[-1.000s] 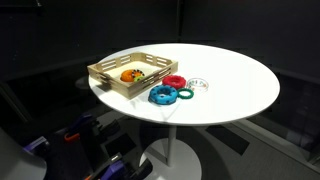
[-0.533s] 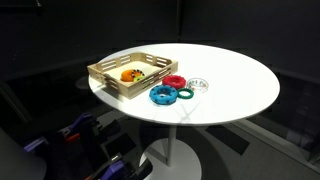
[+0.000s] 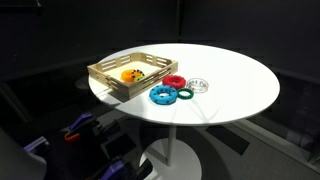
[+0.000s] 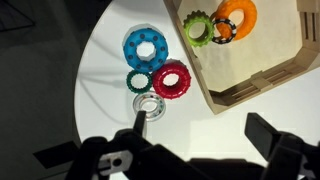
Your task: Put the blue ring in the box
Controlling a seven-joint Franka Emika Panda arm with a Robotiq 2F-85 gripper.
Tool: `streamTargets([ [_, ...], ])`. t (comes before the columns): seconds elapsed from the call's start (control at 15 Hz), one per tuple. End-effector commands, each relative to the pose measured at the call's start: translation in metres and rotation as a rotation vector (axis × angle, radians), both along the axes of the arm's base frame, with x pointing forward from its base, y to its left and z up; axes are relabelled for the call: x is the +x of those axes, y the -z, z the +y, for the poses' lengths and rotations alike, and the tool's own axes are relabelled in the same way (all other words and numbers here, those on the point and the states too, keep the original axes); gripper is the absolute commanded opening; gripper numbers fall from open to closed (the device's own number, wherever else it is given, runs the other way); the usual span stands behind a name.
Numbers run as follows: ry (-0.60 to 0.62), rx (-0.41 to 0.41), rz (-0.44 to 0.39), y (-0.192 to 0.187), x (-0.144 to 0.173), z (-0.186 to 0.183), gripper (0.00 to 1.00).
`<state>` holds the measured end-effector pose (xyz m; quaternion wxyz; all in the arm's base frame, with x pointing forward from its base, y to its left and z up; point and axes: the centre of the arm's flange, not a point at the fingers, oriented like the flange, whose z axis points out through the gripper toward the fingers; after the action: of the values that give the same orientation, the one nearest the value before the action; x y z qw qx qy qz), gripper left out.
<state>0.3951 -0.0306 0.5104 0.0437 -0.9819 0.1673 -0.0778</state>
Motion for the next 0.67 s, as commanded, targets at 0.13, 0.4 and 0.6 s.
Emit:
streamTargets([
  [0.13, 0.077, -0.022, 0.031, 0.026, 0.016, -0.031, 1.0],
  [0.4, 0.112, -0.034, 0.076, 0.047, 0.017, -0.048, 1.0],
  [0.6, 0.087, -0.017, 0.087, 0.049, 0.015, -0.047, 1.0],
])
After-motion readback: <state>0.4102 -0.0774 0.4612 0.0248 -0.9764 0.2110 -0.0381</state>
